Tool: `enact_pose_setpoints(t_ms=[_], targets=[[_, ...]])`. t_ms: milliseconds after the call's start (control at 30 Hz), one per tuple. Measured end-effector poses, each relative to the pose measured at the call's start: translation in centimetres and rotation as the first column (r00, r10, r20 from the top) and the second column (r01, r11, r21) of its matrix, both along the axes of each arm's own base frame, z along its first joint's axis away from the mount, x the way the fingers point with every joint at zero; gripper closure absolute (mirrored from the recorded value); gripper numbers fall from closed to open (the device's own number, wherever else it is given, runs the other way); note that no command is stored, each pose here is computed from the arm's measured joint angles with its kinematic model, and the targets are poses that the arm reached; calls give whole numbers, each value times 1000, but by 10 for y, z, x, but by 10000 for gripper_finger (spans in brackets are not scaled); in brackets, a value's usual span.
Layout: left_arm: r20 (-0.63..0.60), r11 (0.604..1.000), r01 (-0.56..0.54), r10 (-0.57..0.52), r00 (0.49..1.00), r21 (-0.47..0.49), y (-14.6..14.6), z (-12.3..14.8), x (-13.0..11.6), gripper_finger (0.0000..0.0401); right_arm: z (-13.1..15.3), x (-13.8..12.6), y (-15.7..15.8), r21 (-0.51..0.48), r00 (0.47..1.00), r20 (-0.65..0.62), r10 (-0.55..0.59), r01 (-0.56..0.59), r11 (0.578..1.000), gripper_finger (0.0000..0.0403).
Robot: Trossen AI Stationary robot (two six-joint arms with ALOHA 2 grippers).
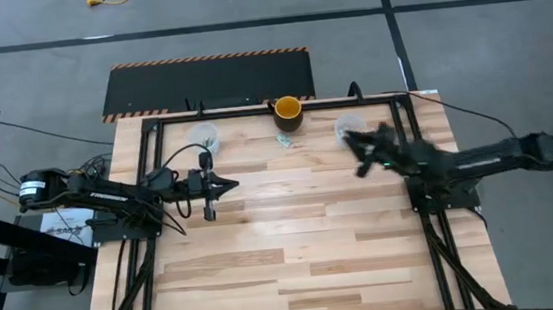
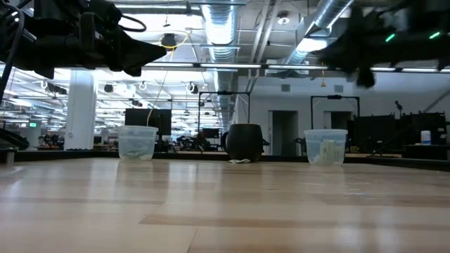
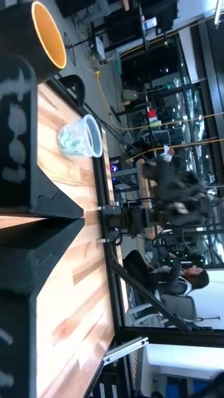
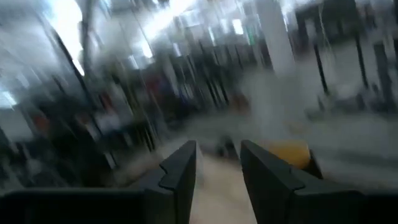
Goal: Pick and place Stevia / Truvia into bins
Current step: Put the stevia packet into the left transparent container
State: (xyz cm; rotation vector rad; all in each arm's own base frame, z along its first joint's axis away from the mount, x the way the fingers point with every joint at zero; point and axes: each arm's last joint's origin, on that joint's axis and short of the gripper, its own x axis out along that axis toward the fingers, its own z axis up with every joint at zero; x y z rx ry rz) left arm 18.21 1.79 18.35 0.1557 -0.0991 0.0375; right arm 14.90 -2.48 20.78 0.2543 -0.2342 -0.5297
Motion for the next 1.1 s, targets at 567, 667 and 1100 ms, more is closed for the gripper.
enact_pose_setpoints(t_ms=[567,667,1100], targets=[[0,998,-21,22,1000,57,0,0,0,401,-109,134,-22,184,967,-211,-143,183,966,282],[-9,997,-21,22,1000,69,0,-1,0,401,-118,158,-22,174,957,-242,-160,205,963,282],[-22,998,-19,21,1000,57,0,-2,0,401,-105,217,-34,91,795,-555,-245,350,932,282]])
